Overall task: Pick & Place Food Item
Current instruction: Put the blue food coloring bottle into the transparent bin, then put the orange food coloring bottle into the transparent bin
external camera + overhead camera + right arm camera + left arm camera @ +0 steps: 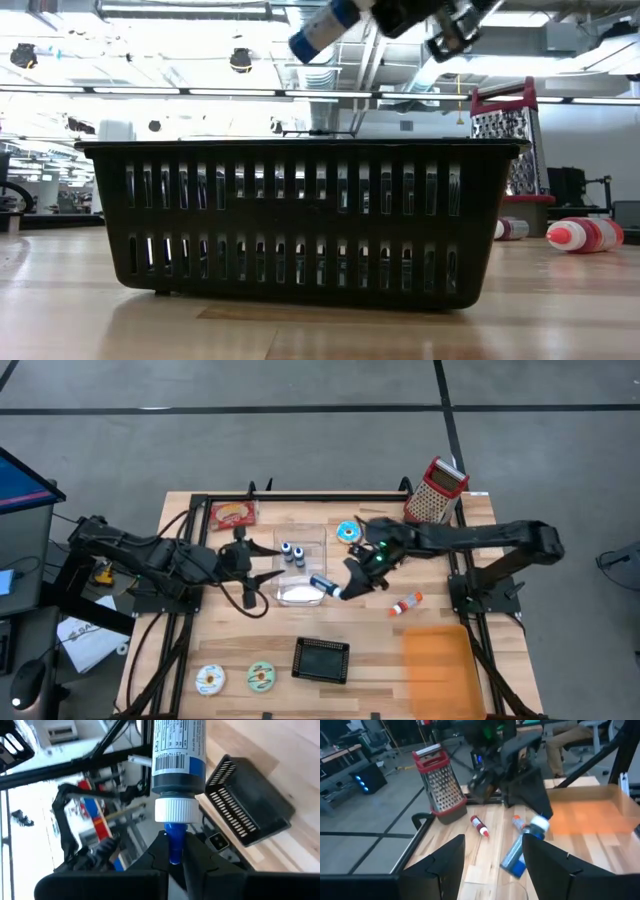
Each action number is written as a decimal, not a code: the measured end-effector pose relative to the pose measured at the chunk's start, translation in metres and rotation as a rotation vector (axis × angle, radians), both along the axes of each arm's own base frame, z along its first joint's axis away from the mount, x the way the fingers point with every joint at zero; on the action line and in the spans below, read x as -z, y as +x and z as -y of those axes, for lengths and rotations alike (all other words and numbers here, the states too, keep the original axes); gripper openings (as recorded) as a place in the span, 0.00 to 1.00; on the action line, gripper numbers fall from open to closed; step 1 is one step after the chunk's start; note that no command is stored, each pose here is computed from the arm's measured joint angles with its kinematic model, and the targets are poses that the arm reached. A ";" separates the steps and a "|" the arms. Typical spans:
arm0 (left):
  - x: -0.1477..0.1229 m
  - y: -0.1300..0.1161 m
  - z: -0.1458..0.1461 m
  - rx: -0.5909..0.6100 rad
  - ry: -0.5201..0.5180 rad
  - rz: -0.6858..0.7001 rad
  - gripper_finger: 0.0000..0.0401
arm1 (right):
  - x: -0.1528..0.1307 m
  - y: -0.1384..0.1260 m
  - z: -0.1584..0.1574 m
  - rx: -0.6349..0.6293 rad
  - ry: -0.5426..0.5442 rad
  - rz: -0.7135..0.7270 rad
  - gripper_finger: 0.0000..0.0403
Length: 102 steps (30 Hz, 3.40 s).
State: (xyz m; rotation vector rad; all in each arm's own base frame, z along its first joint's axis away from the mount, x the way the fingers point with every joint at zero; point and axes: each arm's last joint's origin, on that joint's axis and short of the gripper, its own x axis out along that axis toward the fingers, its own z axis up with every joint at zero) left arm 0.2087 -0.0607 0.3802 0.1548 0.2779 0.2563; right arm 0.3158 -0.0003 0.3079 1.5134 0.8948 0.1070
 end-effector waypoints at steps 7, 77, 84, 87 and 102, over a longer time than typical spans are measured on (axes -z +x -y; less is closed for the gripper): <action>-0.006 -0.021 0.002 -0.008 -0.030 0.020 0.48 | -0.015 0.035 0.024 -0.122 -0.062 -0.119 0.05; -0.007 -0.044 0.030 0.068 -0.029 0.022 0.48 | 0.106 0.139 0.128 -0.099 0.081 -0.750 0.05; -0.007 -0.044 0.030 0.068 -0.029 0.022 0.48 | 0.105 0.138 0.137 -0.092 0.065 -0.727 0.22; -0.007 -0.044 0.030 0.068 -0.029 0.022 0.48 | 0.105 0.139 0.137 -0.098 0.055 -0.711 0.26; -0.007 -0.044 0.030 0.068 -0.029 0.022 0.48 | 0.101 0.148 0.145 -0.048 0.045 -0.619 0.28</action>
